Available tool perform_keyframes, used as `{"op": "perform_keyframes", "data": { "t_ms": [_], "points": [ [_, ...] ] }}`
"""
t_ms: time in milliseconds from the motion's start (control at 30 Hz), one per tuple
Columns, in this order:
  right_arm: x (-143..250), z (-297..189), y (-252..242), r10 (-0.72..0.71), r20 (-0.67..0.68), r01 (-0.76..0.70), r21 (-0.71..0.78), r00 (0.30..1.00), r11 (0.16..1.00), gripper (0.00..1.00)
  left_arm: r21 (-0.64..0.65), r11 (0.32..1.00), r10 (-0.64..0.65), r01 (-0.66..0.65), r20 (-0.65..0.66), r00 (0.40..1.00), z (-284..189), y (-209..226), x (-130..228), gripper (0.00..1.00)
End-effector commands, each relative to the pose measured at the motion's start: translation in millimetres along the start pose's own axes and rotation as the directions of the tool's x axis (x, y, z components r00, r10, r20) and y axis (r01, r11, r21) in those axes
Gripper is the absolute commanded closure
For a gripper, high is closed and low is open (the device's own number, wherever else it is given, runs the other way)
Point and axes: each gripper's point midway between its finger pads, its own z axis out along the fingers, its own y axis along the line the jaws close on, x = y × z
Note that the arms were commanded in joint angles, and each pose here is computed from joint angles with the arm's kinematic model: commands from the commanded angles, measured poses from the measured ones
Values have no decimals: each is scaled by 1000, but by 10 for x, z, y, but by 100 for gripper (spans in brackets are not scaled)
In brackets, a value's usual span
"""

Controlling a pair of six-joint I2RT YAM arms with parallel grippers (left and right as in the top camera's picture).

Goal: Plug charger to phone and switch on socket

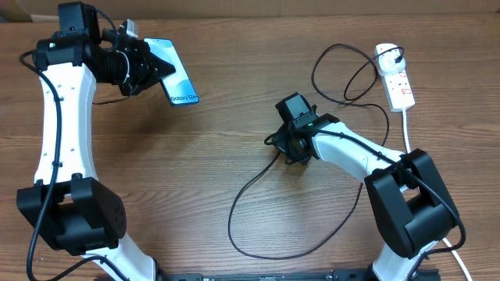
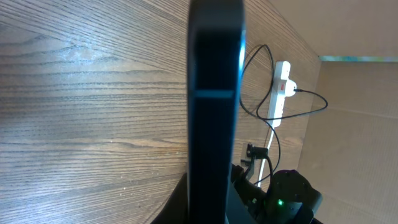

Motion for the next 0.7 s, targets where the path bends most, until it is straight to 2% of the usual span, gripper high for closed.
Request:
{"op": "perform_keyframes", "data": {
  "t_ms": [0, 133, 300, 367, 433, 533, 667],
  "points": [
    [-32, -22, -16, 1, 19, -1, 0, 1000, 1000, 91, 22, 999, 37, -37, -6, 999, 7, -68, 10, 95],
    [-45, -22, 16, -37, 25, 37, -13, 999, 999, 96, 22, 999, 38, -37, -6, 999, 7, -68, 10, 96],
    [-32, -55, 126, -130, 8, 130, -57, 992, 990, 96, 36, 998, 52, -51, -11, 999, 6, -92, 20, 96],
    [17, -113, 240, -182, -20, 179, -106, 983, 978, 96, 119, 988, 103, -99, -30, 994, -6, -229, 70, 96],
    [86, -233, 401, -251, -48, 239, -181, 967, 954, 96, 273, 946, 192, -173, -44, 981, -60, -481, 152, 96],
    [249, -533, 679, -361, -85, 314, -338, 929, 887, 96, 436, 874, 258, -217, -38, 965, -167, -750, 226, 96],
    [550, -1197, 981, -535, -74, 400, -580, 842, 709, 96, 515, 823, 290, -241, -16, 957, -242, -895, 221, 96]
  ]
}}
